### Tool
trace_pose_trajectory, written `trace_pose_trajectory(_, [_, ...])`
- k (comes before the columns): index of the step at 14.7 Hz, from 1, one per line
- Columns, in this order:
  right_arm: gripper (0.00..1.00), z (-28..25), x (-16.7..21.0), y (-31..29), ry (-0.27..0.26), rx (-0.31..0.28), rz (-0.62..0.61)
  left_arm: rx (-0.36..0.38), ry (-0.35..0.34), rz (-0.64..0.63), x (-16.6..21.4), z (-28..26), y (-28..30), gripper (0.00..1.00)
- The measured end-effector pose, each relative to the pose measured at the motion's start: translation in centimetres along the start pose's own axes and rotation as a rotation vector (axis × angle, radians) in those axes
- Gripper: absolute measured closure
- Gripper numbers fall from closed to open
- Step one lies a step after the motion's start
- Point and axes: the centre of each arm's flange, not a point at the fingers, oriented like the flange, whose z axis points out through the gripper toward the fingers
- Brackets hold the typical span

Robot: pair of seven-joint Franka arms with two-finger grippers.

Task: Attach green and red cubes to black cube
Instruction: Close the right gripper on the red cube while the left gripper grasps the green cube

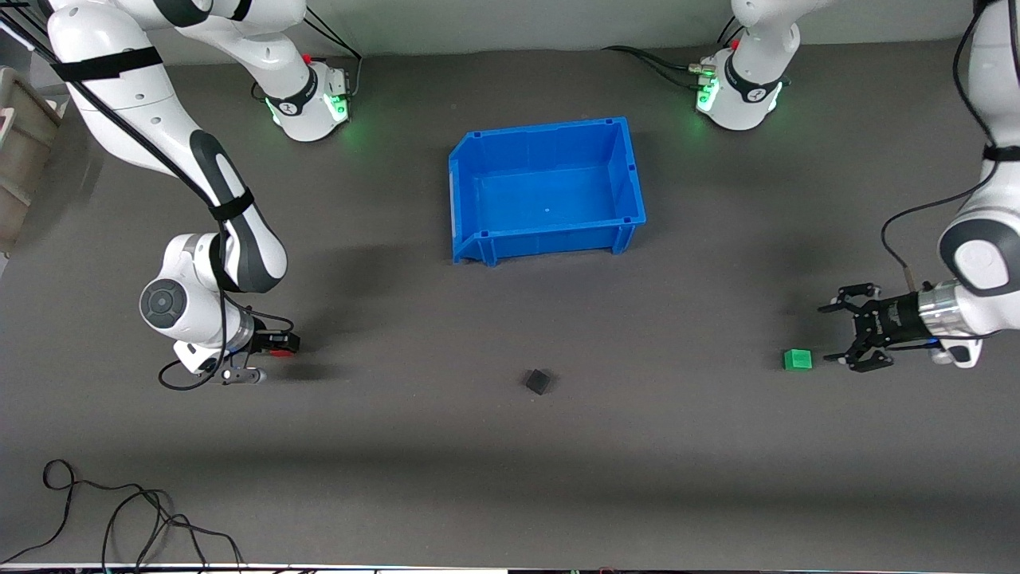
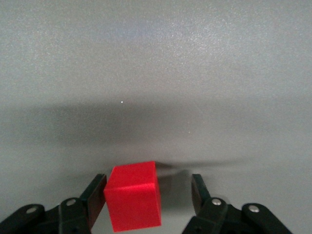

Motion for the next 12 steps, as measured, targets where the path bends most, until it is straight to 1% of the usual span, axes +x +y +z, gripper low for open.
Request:
trace_pose_trajectory(2, [0.22,0.0,0.0,0.0,0.001,0.0,0.0,-0.015,-0.02,0.021,1.2,1.5,-0.2,0.0])
trace_pose_trajectory(4, [0.25,0.0,0.0,0.0,0.002,0.0,0.0,-0.021,-0.015,0.024,1.9,2.3,-0.3,0.0])
trace_pose_trajectory(6, [0.39,-0.1,0.1,0.0,0.007,0.004,0.005,-0.031,0.0,0.024,2.3,2.8,-0.2,0.0])
trace_pose_trajectory(7, [0.39,-0.1,0.1,0.0,0.012,0.006,0.007,-0.035,0.006,0.022,2.4,3.1,-0.2,0.0])
trace_pose_trajectory(9, [0.5,-0.1,0.2,0.0,0.015,0.007,0.008,-0.038,0.011,0.019,2.8,3.5,-0.1,0.0])
trace_pose_trajectory(12, [0.52,-0.1,0.2,0.0,0.015,0.007,0.008,-0.048,0.023,0.011,3.4,4.2,0.0,0.0])
